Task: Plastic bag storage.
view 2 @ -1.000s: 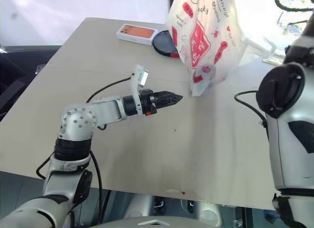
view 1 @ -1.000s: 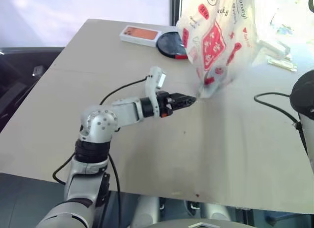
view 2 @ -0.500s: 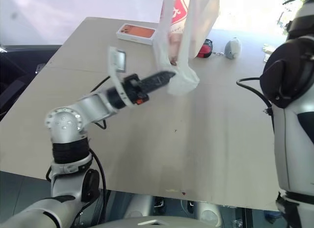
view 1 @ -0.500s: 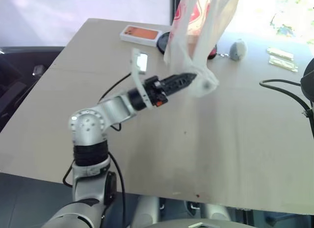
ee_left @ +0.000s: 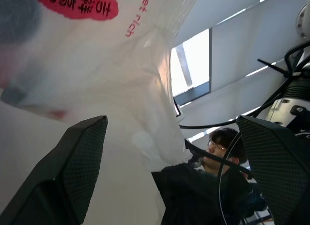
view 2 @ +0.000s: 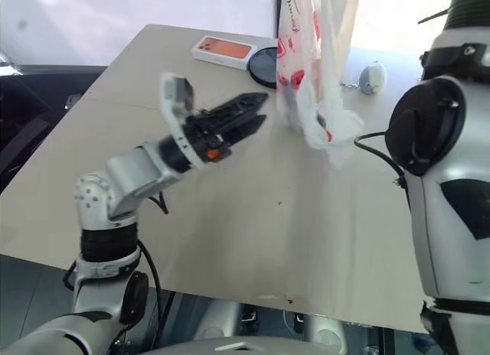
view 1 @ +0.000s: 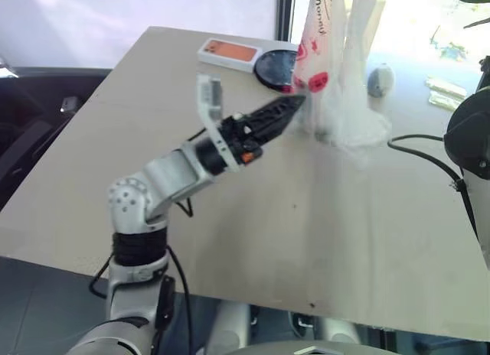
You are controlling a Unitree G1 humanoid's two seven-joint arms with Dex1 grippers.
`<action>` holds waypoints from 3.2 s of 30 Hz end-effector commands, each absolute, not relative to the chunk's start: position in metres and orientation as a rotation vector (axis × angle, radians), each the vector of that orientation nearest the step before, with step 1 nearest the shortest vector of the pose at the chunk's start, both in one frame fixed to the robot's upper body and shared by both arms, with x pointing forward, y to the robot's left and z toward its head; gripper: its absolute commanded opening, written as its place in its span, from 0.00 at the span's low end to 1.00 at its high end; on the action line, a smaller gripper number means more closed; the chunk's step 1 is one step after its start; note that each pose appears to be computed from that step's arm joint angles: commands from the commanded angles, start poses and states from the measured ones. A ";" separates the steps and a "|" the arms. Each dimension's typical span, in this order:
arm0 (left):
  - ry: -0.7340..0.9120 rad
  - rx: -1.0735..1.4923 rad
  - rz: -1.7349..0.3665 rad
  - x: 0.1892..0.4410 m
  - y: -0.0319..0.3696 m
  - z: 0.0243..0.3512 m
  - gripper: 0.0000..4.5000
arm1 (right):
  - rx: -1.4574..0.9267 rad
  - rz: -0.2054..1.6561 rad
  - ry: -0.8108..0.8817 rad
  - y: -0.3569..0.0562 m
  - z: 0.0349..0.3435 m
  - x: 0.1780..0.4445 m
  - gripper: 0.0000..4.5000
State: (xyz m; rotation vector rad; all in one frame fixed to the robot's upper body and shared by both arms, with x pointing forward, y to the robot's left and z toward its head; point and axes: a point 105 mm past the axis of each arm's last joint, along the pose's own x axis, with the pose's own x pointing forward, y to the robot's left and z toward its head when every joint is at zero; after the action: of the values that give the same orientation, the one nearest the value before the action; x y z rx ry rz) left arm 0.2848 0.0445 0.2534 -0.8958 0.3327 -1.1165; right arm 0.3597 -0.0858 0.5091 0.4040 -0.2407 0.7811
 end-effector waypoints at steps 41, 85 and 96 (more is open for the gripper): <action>0.187 -0.743 -1.109 0.305 0.070 0.295 0.01 | 0.445 0.651 -0.424 -0.140 0.521 0.350 0.00; -0.028 -0.996 -1.098 0.352 0.074 0.379 0.01 | 0.387 0.574 -0.490 -0.159 0.526 0.347 0.00; -0.421 -0.672 -1.058 0.356 0.129 0.470 0.01 | 0.224 0.492 -0.390 -0.200 0.475 0.367 0.00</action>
State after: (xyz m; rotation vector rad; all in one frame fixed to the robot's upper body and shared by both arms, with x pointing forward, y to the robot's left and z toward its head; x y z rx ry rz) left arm 0.3636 0.1307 0.4582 -0.7441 -0.3697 -1.0238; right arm 0.3899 -0.1910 0.4560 0.2831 -0.3080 0.4803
